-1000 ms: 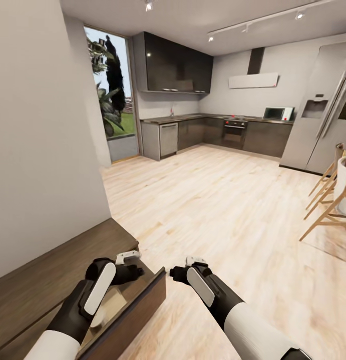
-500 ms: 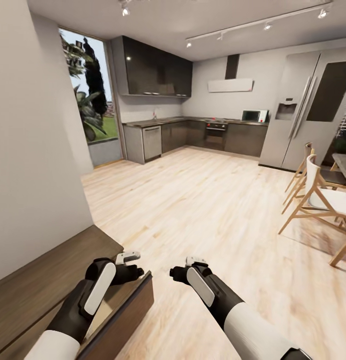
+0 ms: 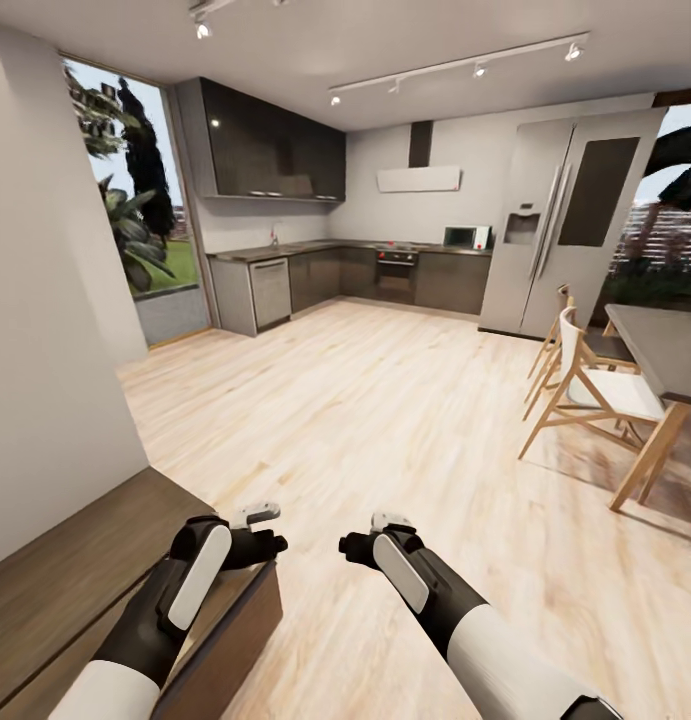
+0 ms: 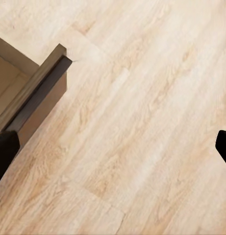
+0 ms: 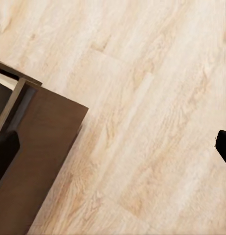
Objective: Place each of the two pumpkins and all three candles from the living room inside a cabinet in the living room (use any cabinet), then make sure every cabinet is closed, and position the cauldron so it is next to a table in the living room.
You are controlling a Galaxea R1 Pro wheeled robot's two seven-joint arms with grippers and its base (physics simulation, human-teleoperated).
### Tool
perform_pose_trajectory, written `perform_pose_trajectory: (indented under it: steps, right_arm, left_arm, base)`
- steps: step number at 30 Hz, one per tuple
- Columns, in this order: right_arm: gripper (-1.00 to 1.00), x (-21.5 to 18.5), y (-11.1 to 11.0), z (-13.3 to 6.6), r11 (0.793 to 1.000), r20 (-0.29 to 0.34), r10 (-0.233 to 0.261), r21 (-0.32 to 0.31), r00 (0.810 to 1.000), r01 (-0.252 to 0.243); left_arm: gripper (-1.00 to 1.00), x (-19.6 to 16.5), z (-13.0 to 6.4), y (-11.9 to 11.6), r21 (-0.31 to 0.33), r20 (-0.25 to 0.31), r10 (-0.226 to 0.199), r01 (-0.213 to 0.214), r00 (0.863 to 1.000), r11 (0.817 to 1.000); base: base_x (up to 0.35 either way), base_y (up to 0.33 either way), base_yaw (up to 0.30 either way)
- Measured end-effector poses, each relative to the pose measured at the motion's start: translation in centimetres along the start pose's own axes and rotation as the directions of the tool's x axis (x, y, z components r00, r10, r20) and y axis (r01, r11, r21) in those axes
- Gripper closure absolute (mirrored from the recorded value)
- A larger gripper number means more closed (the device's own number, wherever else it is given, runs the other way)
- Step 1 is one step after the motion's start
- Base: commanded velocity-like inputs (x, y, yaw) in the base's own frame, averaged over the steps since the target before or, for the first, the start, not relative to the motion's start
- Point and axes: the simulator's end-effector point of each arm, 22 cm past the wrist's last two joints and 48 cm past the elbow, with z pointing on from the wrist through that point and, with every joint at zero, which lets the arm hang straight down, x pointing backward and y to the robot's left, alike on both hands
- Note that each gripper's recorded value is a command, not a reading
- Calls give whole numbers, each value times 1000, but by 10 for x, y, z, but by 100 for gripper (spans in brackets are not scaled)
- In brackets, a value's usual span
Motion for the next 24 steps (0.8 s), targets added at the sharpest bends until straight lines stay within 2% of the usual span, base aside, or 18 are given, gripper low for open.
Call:
perform_pose_trajectory:
  steps: [12,17,24]
  right_arm:
    - [-100,-7,3,-6,1000,15,6,-8,1000,-6]
    - [-100,-16,9,-11,1000,33,14,-24,999,-14]
    - [-100,-17,13,-10,998,33,27,-51,999,-25]
  left_arm:
    - [-100,-4,-6,-2,2,13,2,-2,1000,1000]
    - [-100,-5,-6,-2,2,15,2,-2,1000,1000]
    - [-100,-3,-4,-1,1,10,2,-2,1000,1000]
  base:
    - [0,0,-211]
    - [0,0,-99]
    - [0,0,-203]
